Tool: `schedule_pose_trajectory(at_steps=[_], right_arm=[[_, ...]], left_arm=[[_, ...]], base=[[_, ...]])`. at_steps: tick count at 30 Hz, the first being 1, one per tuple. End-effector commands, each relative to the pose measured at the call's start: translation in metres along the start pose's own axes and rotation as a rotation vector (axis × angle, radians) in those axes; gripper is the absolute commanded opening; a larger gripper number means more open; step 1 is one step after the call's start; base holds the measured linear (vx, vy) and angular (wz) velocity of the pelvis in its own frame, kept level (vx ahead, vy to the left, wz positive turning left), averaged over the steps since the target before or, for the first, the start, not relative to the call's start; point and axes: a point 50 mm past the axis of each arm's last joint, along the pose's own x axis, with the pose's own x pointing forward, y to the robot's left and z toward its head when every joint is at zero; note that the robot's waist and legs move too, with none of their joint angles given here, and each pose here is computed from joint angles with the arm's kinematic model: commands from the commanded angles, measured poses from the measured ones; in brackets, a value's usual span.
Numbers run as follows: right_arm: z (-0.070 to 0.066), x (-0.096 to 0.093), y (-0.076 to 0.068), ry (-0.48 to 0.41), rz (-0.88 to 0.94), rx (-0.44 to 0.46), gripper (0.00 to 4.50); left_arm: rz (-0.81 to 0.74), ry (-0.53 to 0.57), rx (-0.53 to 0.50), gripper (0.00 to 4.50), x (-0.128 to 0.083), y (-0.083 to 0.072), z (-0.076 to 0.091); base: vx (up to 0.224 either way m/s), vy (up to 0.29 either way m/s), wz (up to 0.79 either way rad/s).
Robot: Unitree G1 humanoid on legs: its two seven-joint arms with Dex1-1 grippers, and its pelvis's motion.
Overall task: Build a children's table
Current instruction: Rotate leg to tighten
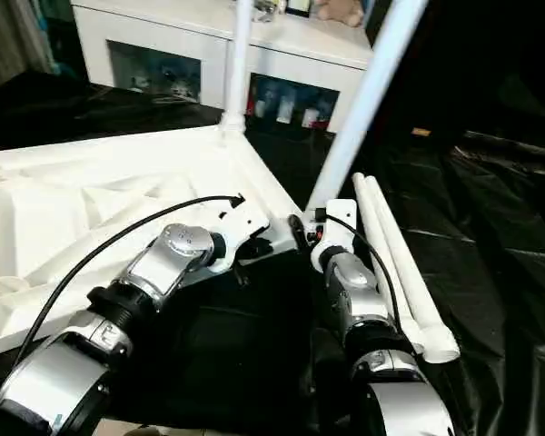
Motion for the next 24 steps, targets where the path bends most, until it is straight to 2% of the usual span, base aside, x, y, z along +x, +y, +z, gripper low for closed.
schedule_pose_trajectory(at_steps=[1, 3, 6, 7, 8, 9, 11, 14, 17, 19, 20, 22, 23, 24], right_arm=[[0.004, -0.002, -0.004, -0.029, 0.002, -0.01, 3.86], [0.008, -0.007, -0.015, -0.054, -0.023, -0.049, 3.87], [0.011, -0.017, -0.023, -0.076, 0.004, -0.086, 3.87], [0.012, -0.024, -0.025, -0.081, 0.04, -0.106, 3.87], [0.012, -0.024, -0.025, -0.081, 0.04, -0.106, 3.87], [0.012, -0.031, -0.027, -0.083, 0.075, -0.12, 3.87], [0.013, -0.037, -0.027, -0.086, 0.103, -0.129, 3.87], [0.016, -0.051, -0.026, -0.108, 0.178, -0.137, 3.87], [0.021, -0.065, -0.017, -0.133, 0.286, -0.132, 3.87], [0.021, -0.068, -0.013, -0.13, 0.33, -0.127, 3.87], [0.021, -0.069, -0.012, -0.128, 0.337, -0.126, 3.87], [0.018, -0.071, -0.008, -0.109, 0.369, -0.127, 3.87], [0.015, -0.071, -0.005, -0.087, 0.384, -0.133, 3.87], [0.013, -0.071, -0.005, -0.076, 0.382, -0.136, 3.87]], left_arm=[[-0.019, 0.101, -0.019, 0.0, 0.006, -0.01, -0.024], [-0.021, 0.074, -0.019, 0.0, 0.006, -0.009, -0.022], [0.008, 0.015, 0.005, 0.0, 0.007, -0.007, -0.015], [0.025, -0.053, -0.009, 0.0, 0.006, -0.005, -0.007], [0.025, -0.053, -0.009, 0.27, 0.006, -0.005, -0.007], [0.025, -0.113, -0.034, 0.27, 0.005, -0.004, 0.0], [0.024, -0.163, -0.067, 0.55, 0.004, -0.002, 0.006], [0.078, -0.263, -0.105, 0.72, -0.007, 0.01, 0.02], [0.217, -0.336, -0.125, 0.97, -0.033, 0.037, 0.027], [0.319, -0.334, -0.133, 1.07, -0.051, 0.056, 0.023], [0.34, -0.328, -0.132, 1.14, -0.055, 0.06, 0.021], [0.451, -0.294, -0.13, 1.23, -0.074, 0.079, 0.011], [0.547, -0.233, -0.128, 1.41, -0.094, 0.094, -0.004], [0.585, -0.202, -0.126, 1.46, -0.103, 0.1, -0.011]], base=[[0.0, 0.0, 0.0], [0.0, 0.0, 0.0], [0.0, 0.0, 0.0], [0.0, 0.0, 0.0], [0.0, 0.0, 0.0], [0.0, 0.0, 0.0], [0.0, 0.0, 0.0], [0.0, 0.0, 0.0], [0.0, 0.0, 0.0], [0.0, 0.0, 0.0], [0.0, 0.0, 0.0], [0.0, 0.0, 0.0], [0.0, 0.0, 0.0], [0.0, 0.0, 0.0]])
